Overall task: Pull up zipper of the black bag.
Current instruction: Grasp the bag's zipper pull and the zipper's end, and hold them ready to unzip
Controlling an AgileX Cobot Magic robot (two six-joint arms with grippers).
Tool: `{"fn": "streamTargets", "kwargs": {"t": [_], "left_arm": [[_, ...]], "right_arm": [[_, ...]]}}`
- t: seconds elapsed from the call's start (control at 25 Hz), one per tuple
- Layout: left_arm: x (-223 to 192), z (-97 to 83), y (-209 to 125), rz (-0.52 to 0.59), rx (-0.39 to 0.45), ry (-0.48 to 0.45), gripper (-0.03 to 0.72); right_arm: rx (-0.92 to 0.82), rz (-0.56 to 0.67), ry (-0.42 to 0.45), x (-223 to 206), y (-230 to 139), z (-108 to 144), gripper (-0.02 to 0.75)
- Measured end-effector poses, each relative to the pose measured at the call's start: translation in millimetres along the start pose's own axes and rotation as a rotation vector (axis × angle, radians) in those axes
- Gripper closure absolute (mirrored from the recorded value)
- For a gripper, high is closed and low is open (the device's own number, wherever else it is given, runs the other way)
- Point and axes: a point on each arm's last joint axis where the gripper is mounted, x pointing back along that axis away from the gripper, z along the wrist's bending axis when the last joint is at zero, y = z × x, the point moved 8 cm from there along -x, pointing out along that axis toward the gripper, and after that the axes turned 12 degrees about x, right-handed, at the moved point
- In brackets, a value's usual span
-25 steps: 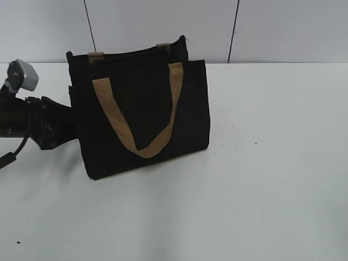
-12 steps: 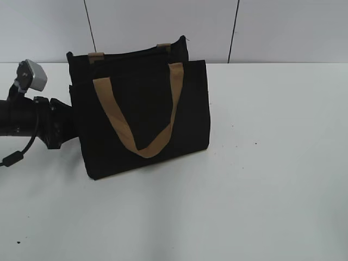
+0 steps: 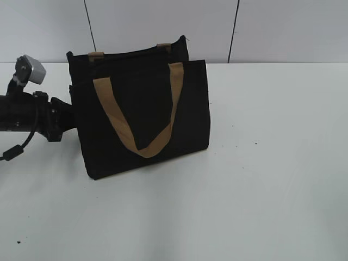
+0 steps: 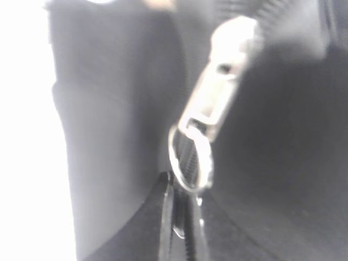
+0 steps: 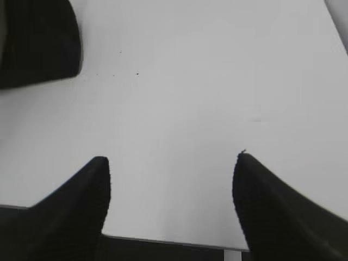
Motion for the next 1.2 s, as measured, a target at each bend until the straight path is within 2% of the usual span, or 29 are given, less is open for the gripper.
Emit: {"fn": "streamTargets", "kwargs": {"t": [0.2, 0.4, 0.56, 0.68, 0.8, 0.96, 1.2], "left_arm": [[12, -1.9, 20, -0.033, -0.041, 0.030, 0.664], [31, 5.8, 33, -0.067, -0.013, 0.084, 0.664], [47, 13.9, 40, -0.094, 0.018, 0.126, 0.664], [54, 13.6, 42, -0.103, 0.019, 0.141, 0.664], [56, 9.9, 44, -0.112, 0.019, 0.135, 0.664], [56, 5.3, 46, -0.127, 0.017, 0.108, 0.664], [56, 3.1, 47, -0.135, 0.022, 0.095, 0.664]], "right_arm": [[0.061, 0.083, 0.149, -15, 44, 4, 0.279], [0.206, 0.078, 0.282, -35, 101, 2, 0.354], [0.292, 0.047, 0.367, -53, 140, 1, 0.370], [0.321, 0.079, 0.439, -80, 156, 5, 0.372], [0.379, 0.079, 0.525, -102, 171, 25, 0.372], [0.510, 0.049, 0.593, -134, 197, 61, 0.372], [0.756, -0.015, 0.694, -187, 226, 134, 0.372]]}}
